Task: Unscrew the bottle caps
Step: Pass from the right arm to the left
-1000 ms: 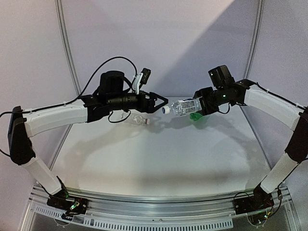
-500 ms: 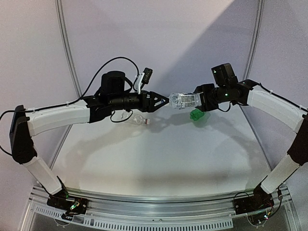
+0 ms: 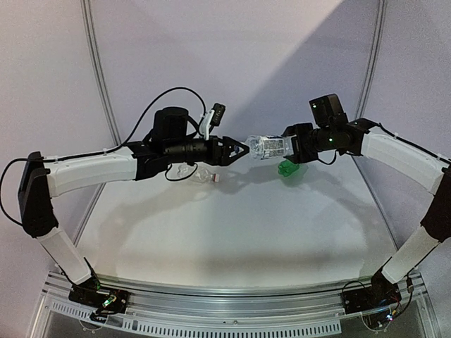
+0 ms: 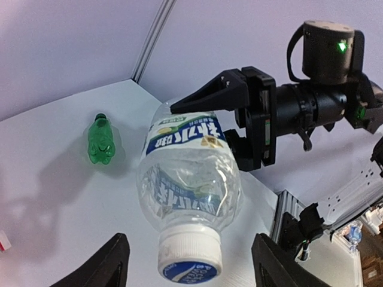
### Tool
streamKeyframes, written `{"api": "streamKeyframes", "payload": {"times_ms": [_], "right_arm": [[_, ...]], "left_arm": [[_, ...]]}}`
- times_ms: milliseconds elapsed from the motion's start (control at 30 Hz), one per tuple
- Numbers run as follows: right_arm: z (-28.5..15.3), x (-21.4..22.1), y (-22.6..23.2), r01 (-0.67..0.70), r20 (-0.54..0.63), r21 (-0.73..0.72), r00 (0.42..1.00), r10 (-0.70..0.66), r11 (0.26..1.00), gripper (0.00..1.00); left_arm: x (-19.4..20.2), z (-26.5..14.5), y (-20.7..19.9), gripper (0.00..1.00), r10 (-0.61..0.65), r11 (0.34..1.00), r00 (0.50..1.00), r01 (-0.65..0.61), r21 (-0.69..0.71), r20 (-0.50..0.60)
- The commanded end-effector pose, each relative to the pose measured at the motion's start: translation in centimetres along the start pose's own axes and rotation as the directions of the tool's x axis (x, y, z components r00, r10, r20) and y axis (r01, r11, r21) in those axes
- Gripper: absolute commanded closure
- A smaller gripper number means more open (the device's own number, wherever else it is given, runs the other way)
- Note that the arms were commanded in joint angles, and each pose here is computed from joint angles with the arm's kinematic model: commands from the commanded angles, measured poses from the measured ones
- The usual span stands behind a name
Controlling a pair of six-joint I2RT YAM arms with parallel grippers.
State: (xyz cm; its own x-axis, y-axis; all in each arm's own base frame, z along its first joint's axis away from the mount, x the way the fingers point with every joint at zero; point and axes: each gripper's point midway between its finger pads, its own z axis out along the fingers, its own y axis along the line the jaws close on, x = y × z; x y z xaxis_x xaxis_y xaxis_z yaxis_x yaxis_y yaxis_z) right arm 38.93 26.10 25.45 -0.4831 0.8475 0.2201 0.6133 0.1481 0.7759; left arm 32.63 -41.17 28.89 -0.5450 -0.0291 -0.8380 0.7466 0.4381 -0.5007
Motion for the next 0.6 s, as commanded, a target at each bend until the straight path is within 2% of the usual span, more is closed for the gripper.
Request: {"api": "streamKeyframes", "payload": {"times_ms": [0,67,167,333,433,500,567], "right_arm": [[-0.9,0.7,0.6,0.004,-0.032,-0.034,0.999,-0.006,0.999,0.48],[-0.9,0.7,0.6,0.005,-0.035,-0.035,0.999,-0.006,0.999,0.48],[-1.1,0.8,0.8,0.006,-0.038,-0.046,0.999,-0.008,0.999,0.48],[-1.2,0.9,0.9,0.006,-0.041,-0.054,0.999,-0.008,0.999,0.48],[-1.4,0.9,1.1,0.007,-0.041,-0.061,0.999,-0.009,0.998,0.48],[-1.4,1.0,1.1,0.009,-0.043,-0.062,0.999,-0.011,0.998,0.48],[-1.4,1.0,1.0,0.009,-0.047,-0.062,0.999,-0.012,0.998,0.48]], "left_arm": [[-0.8,0.6,-0.6,0.36,0.009,1.000,1.000,-0.009,0.011,0.016],[-0.8,0.8,-0.7,0.44,0.007,1.000,1.000,-0.007,0.018,0.014],[-0.5,1.1,-0.7,0.49,0.000,1.000,1.000,-0.001,0.029,0.003],[0.0,1.3,-0.6,0.43,-0.015,0.999,1.000,0.015,0.029,-0.014],[0.2,1.3,-0.3,0.43,-0.021,1.000,1.000,0.022,0.021,-0.023],[0.3,1.3,-0.3,0.48,-0.023,0.999,0.999,0.023,0.022,-0.025],[0.3,1.3,-0.4,0.57,-0.019,0.999,0.999,0.020,0.025,-0.026]]}}
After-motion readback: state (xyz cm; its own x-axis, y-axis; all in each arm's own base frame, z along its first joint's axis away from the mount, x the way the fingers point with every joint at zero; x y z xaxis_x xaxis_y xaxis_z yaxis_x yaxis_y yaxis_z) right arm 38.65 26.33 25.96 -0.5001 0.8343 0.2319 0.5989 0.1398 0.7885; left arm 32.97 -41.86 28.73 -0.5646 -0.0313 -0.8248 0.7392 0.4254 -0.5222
